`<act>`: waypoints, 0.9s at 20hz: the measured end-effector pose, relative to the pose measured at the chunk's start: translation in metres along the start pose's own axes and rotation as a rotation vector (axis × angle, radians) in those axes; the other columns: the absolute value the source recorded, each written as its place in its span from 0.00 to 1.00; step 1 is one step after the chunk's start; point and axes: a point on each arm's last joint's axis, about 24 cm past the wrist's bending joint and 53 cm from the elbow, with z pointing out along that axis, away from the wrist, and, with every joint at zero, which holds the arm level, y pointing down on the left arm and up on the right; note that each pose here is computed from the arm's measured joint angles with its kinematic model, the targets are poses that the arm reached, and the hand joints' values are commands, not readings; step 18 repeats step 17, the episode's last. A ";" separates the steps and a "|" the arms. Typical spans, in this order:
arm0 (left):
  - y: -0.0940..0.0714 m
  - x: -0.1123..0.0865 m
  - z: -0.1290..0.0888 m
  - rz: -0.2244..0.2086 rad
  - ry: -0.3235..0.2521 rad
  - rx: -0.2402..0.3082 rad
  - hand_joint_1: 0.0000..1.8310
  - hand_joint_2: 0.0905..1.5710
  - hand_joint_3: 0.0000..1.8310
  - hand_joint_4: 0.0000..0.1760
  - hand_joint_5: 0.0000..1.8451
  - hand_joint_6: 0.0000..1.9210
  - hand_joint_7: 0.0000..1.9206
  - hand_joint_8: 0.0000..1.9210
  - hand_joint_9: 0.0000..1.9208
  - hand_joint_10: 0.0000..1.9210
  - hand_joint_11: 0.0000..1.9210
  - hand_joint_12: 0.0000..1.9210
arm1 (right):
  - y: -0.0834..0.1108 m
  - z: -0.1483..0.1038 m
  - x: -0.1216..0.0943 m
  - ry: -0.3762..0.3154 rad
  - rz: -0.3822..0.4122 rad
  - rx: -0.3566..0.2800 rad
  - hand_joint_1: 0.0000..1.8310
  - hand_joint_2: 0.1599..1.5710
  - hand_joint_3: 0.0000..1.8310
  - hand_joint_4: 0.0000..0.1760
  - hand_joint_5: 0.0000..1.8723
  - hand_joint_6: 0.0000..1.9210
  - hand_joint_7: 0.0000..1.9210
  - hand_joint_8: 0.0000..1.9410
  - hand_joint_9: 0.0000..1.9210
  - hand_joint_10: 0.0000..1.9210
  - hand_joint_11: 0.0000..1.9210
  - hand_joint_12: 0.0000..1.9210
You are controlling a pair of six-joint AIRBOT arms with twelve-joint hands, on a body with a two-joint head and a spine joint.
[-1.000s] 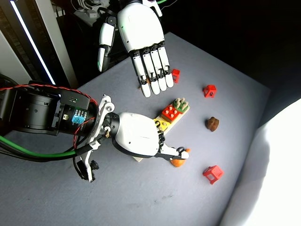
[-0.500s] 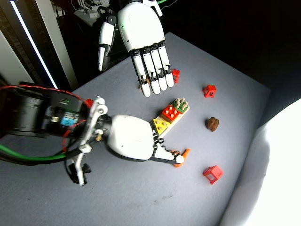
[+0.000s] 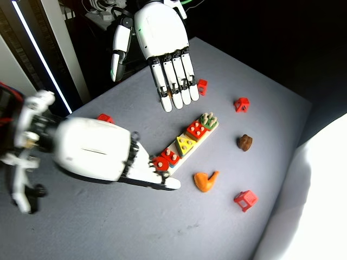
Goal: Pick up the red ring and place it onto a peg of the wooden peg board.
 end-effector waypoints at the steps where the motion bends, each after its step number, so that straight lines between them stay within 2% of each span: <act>1: 0.000 0.000 0.000 0.000 0.000 0.002 0.00 0.68 0.00 0.00 0.03 0.01 0.02 0.00 0.01 0.00 0.00 0.00 | 0.001 -0.007 -0.002 -0.006 0.002 0.003 0.42 0.52 0.00 0.00 0.37 0.00 0.39 0.00 0.23 0.00 0.01 0.01; 3: -0.001 0.001 0.000 0.002 0.002 0.003 0.00 0.68 0.00 0.00 0.02 0.00 0.00 0.00 0.00 0.00 0.00 0.00 | 0.003 -0.021 -0.007 -0.026 0.006 0.014 0.41 0.53 0.01 0.00 0.36 0.00 0.38 0.00 0.23 0.00 0.02 0.01; 5: -0.001 0.001 0.000 0.000 0.002 0.003 0.00 0.69 0.00 0.00 0.01 0.00 0.00 0.00 0.00 0.00 0.00 0.00 | 0.002 -0.034 -0.009 -0.030 0.066 0.036 0.43 0.52 0.00 0.00 0.37 0.00 0.39 0.01 0.24 0.01 0.01 0.01; 9: -0.001 0.001 0.000 -0.001 0.004 0.004 0.00 0.68 0.00 0.00 0.01 0.00 0.00 0.00 0.00 0.00 0.00 0.00 | -0.005 -0.056 -0.021 -0.066 0.079 0.074 0.43 0.52 0.00 0.00 0.36 0.00 0.37 0.00 0.23 0.00 0.03 0.02; 10: -0.001 0.001 0.000 -0.001 0.004 0.003 0.00 0.68 0.00 0.00 0.02 0.01 0.01 0.00 0.00 0.00 0.00 0.00 | -0.006 -0.061 -0.023 -0.071 0.083 0.085 0.43 0.52 0.00 0.00 0.36 0.00 0.37 0.00 0.23 0.00 0.00 0.10; 14: -0.001 0.002 0.000 0.000 0.006 0.003 0.00 0.69 0.00 0.00 0.03 0.01 0.01 0.00 0.00 0.00 0.00 0.00 | -0.013 -0.071 -0.025 -0.073 0.130 0.115 0.42 0.53 0.00 0.00 0.32 0.00 0.32 0.00 0.21 0.00 0.00 0.17; 15: -0.001 0.002 0.000 0.000 0.006 0.003 0.00 0.69 0.00 0.00 0.04 0.01 0.03 0.01 0.01 0.00 0.00 0.00 | -0.016 -0.073 -0.026 -0.078 0.136 0.124 0.40 0.54 0.00 0.00 0.29 0.00 0.28 0.00 0.20 0.00 0.00 0.31; 16: -0.001 0.001 0.000 0.000 0.006 0.003 0.00 0.69 0.00 0.00 0.03 0.01 0.02 0.01 0.01 0.00 0.00 0.00 | -0.019 -0.074 -0.028 -0.089 0.153 0.137 0.35 0.58 0.01 0.00 0.24 0.00 0.24 0.00 0.18 0.00 0.00 0.35; 18: -0.001 0.002 0.000 0.000 0.006 0.003 0.00 0.69 0.00 0.00 0.03 0.01 0.02 0.01 0.01 0.00 0.00 0.00 | -0.023 -0.076 -0.031 -0.102 0.168 0.151 0.35 0.58 0.01 0.00 0.24 0.00 0.24 0.00 0.18 0.00 0.00 0.35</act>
